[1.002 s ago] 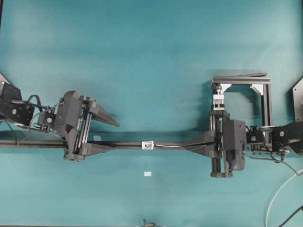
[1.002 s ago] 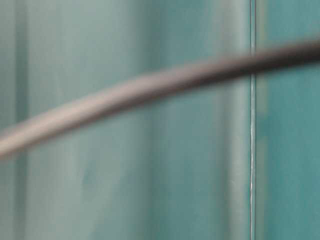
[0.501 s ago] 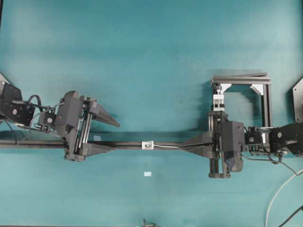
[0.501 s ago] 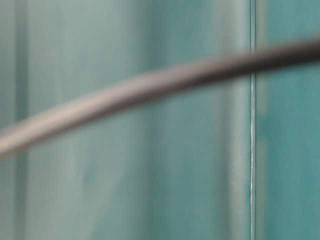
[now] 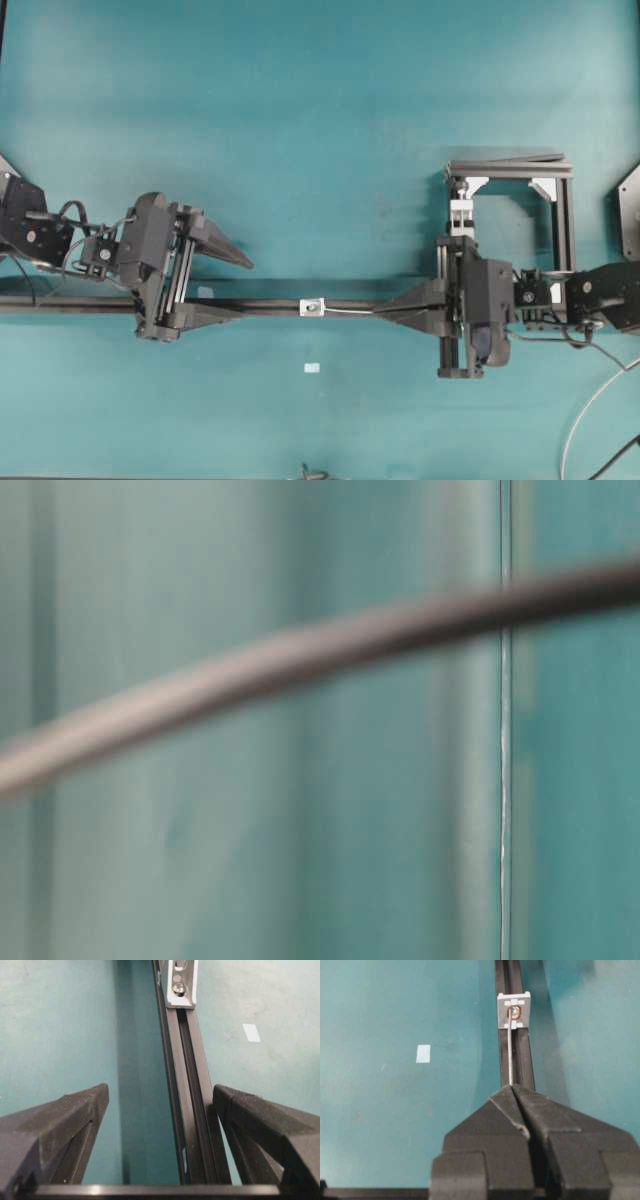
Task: Insert the wire through the hole in the metal fitting marked with a red label.
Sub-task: 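Push the wire tip through the hole with the right gripper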
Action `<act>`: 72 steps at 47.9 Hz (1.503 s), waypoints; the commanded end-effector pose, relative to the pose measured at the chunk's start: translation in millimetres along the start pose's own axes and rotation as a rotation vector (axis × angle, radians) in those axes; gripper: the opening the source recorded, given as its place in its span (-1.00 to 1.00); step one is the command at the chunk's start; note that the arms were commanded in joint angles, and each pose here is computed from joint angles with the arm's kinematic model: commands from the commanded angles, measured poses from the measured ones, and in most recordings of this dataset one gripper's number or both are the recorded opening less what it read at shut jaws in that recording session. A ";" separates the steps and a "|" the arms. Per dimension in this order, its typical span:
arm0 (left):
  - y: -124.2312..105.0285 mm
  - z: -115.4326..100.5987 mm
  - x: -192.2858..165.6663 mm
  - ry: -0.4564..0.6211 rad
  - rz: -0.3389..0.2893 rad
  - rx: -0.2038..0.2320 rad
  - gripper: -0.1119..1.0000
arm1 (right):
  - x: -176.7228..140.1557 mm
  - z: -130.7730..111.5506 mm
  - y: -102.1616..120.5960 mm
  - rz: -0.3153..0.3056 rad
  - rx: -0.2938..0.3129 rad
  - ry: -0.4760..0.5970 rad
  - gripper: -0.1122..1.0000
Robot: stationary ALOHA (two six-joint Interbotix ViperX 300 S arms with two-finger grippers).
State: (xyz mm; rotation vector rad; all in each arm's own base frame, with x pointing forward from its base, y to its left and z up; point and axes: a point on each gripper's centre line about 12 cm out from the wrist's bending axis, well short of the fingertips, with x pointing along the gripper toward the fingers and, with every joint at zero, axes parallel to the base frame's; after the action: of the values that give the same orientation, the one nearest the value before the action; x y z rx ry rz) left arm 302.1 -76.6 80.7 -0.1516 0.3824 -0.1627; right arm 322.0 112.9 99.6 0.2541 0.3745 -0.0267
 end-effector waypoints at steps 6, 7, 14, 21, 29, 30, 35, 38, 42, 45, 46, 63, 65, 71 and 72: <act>-3.0 8.5 0.8 -0.032 -0.011 0.002 0.43 | 3.8 7.9 6.2 0.012 0.002 -0.030 -0.82; -3.1 8.9 0.7 -0.034 -0.011 0.002 0.43 | 4.2 7.8 6.4 0.012 0.002 -0.030 -0.82; -3.2 9.4 1.1 -0.035 -0.012 0.002 0.43 | 7.3 7.3 5.1 0.005 0.002 -0.029 -0.82; -3.2 9.4 1.1 -0.035 -0.012 0.002 0.43 | 10.3 6.5 3.0 -0.004 0.003 -0.027 -0.82; -3.2 8.9 1.2 -0.034 -0.011 0.002 0.43 | 11.4 6.0 0.6 -0.011 0.002 -0.026 -0.82; -3.2 9.4 1.1 -0.035 -0.012 0.002 0.43 | 11.4 6.0 0.6 -0.011 0.002 -0.026 -0.82; -3.4 9.8 1.4 -0.037 -0.012 0.001 0.43 | 11.9 6.1 0.4 -0.012 0.000 -0.027 -0.82; -3.4 9.8 1.4 -0.037 -0.012 0.001 0.43 | 13.1 7.0 -0.7 -0.016 0.002 -0.029 -0.82; -3.6 10.8 2.1 -0.040 -0.013 0.001 0.43 | 14.8 6.9 0.1 -0.015 -0.001 -0.030 -0.82; -3.6 10.8 2.1 -0.040 -0.013 0.001 0.43 | 16.7 7.2 0.2 -0.018 0.001 -0.034 -0.82; -3.6 10.8 2.1 -0.040 -0.013 0.001 0.43 | 16.9 7.8 0.5 -0.017 0.000 -0.037 -0.82; -3.9 11.7 2.8 -0.043 -0.013 0.001 0.43 | 24.2 11.2 1.4 -0.020 0.000 -0.051 -0.82; -4.0 12.1 3.2 -0.044 -0.013 0.001 0.43 | 24.7 11.3 1.2 -0.020 -0.001 -0.052 -0.82; -4.3 13.1 3.8 -0.047 -0.014 0.001 0.43 | 25.9 13.2 2.0 -0.020 -0.013 -0.057 -0.82; -4.3 13.1 3.8 -0.047 -0.014 0.001 0.43 | 26.2 13.5 2.3 -0.019 -0.014 -0.057 -0.82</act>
State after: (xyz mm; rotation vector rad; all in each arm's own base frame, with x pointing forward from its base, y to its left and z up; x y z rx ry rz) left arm 304.9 -77.4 82.1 -0.1530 0.3749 -0.1636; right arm 345.9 110.5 93.8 0.2296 0.3547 -0.0556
